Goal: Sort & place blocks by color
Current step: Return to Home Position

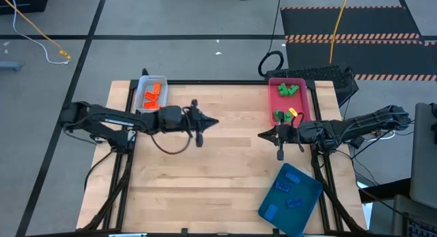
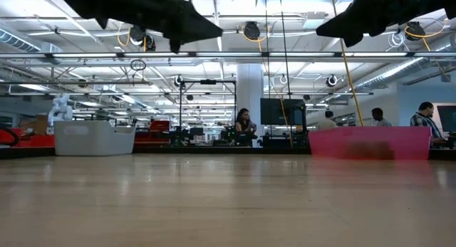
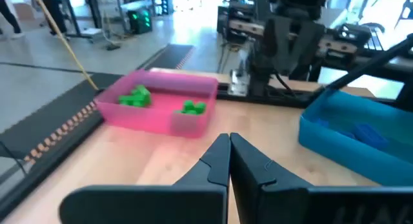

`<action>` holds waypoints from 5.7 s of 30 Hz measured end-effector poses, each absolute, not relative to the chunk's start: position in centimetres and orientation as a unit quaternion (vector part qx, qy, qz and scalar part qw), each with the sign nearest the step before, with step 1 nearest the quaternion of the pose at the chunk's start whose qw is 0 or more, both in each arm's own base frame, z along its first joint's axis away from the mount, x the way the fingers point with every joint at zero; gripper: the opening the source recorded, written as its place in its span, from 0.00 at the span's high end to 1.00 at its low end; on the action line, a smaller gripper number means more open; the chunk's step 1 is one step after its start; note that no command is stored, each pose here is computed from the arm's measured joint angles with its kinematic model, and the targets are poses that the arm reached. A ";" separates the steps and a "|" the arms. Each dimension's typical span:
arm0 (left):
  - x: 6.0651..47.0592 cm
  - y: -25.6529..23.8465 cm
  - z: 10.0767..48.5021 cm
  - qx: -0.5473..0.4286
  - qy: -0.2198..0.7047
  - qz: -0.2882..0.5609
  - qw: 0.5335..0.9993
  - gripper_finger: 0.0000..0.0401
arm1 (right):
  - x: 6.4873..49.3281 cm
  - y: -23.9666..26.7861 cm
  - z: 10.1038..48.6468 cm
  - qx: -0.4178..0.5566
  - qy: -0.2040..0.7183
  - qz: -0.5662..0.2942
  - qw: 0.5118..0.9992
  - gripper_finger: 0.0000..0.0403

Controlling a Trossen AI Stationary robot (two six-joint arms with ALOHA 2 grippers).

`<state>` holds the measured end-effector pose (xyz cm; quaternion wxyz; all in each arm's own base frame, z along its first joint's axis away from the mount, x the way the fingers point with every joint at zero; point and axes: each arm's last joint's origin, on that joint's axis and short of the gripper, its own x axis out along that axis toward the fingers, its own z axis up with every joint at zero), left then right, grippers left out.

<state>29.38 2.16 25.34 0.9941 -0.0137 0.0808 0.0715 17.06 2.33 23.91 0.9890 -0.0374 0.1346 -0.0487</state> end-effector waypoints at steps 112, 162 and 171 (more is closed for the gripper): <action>14.1 0.8 19.6 -0.018 0.020 0.036 0.999 0.99 | 9.3 0.4 21.4 0.011 0.000 -0.056 0.998 1.00; 10.6 0.4 17.1 -0.031 -0.014 0.003 0.999 1.00 | 9.5 0.8 17.8 -0.002 -0.036 -0.005 0.999 1.00; 10.6 0.5 17.2 -0.024 -0.019 0.015 0.999 0.99 | 9.5 0.4 18.3 -0.012 -0.079 -0.061 0.995 1.00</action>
